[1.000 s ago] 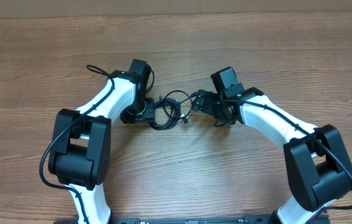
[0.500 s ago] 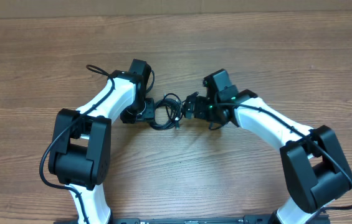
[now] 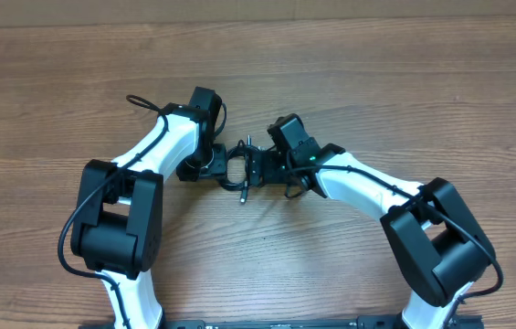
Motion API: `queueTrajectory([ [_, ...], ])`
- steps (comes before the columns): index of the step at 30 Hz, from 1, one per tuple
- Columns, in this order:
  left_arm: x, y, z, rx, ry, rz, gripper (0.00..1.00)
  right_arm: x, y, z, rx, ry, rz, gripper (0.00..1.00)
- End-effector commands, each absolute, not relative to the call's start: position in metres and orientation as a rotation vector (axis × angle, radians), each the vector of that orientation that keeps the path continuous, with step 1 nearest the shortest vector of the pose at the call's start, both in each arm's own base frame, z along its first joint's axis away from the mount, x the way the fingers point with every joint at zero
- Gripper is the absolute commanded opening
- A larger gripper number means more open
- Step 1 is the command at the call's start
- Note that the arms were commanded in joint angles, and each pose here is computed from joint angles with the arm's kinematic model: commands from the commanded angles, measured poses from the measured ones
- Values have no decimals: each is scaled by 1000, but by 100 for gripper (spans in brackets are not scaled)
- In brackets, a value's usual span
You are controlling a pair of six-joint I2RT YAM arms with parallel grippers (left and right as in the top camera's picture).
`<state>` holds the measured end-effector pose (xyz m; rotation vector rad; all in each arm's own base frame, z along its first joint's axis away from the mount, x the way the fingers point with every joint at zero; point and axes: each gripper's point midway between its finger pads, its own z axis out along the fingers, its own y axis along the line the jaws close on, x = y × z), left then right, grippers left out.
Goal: Untangle cables
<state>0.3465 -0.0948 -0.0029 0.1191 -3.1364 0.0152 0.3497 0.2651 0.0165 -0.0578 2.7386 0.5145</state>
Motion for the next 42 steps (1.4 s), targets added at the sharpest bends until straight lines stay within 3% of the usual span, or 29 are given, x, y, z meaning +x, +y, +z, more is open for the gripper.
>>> queueTrajectory([
  [1, 322, -67, -35, 131, -3040, -185, 61, 350, 247, -6, 66, 2768, 383, 100],
  [17, 322, -63, -35, 161, -3017, -68, 62, 344, 231, -26, 54, 2846, 201, 100],
  [26, 319, -85, -34, 50, -2997, 126, 63, 346, 235, 10, 23, 2959, 95, 100],
  [31, 321, -93, -34, 33, -2998, 194, 64, 341, 231, 5, 23, 2993, 63, 100],
  [42, 343, -98, -35, 49, -3082, 234, 67, 331, 264, -17, -143, 3060, 309, 100],
])
